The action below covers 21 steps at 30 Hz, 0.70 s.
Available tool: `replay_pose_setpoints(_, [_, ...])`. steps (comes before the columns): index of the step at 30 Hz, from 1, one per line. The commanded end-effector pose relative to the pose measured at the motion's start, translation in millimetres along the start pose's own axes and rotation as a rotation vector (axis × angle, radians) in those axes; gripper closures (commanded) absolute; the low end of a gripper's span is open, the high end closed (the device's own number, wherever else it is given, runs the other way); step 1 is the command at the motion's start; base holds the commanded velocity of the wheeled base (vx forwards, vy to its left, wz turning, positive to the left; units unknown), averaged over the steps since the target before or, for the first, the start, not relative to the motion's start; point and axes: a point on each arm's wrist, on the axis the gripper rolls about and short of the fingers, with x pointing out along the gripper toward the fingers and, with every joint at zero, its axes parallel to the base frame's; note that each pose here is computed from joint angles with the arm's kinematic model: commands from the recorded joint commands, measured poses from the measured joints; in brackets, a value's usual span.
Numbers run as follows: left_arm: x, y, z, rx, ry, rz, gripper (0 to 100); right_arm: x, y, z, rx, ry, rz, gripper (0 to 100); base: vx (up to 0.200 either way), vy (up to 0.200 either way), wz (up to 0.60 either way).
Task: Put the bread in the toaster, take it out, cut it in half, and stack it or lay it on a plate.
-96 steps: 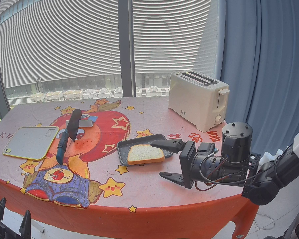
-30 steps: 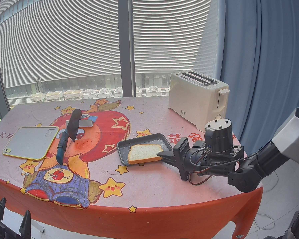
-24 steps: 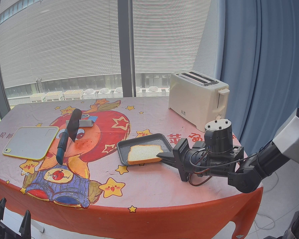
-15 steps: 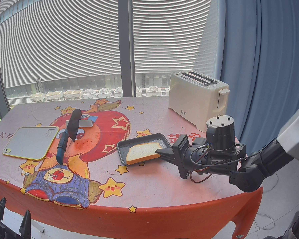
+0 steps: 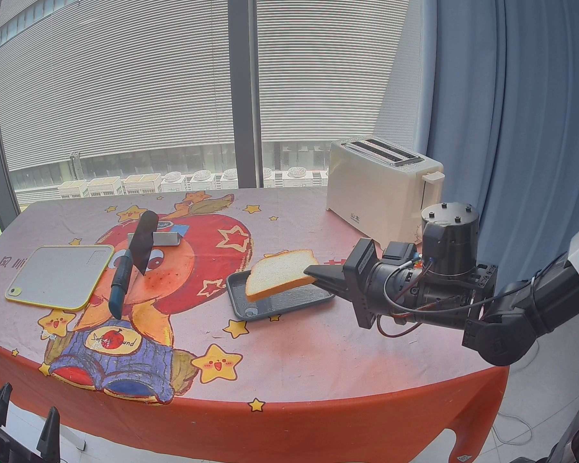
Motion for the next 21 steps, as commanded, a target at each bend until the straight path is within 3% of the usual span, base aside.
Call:
replay_pose_setpoints(1, [0.4,0.1,-5.1,0.0,0.006,0.0,0,-10.1,10.9,0.6,-0.036,-0.021,0.029,100,0.0,0.0,0.0])
replay_pose_setpoints(4, [0.4,0.1,-5.1,-0.001,0.006,0.0,0,-14.2,14.3,0.9,-0.121,-0.07,0.027,100,0.0,0.0,0.0])
replay_pose_setpoints(8, [0.4,0.1,-5.1,0.0,0.006,0.0,0,-22.8,25.0,-1.8,-0.191,-0.106,0.051,100,0.0,0.0,0.0])
replay_pose_setpoints(21, [0.3,0.1,-5.2,-0.001,0.004,0.0,0,-49.3,47.2,-8.3,-0.332,-0.143,0.113,100,0.0,0.0,0.0])
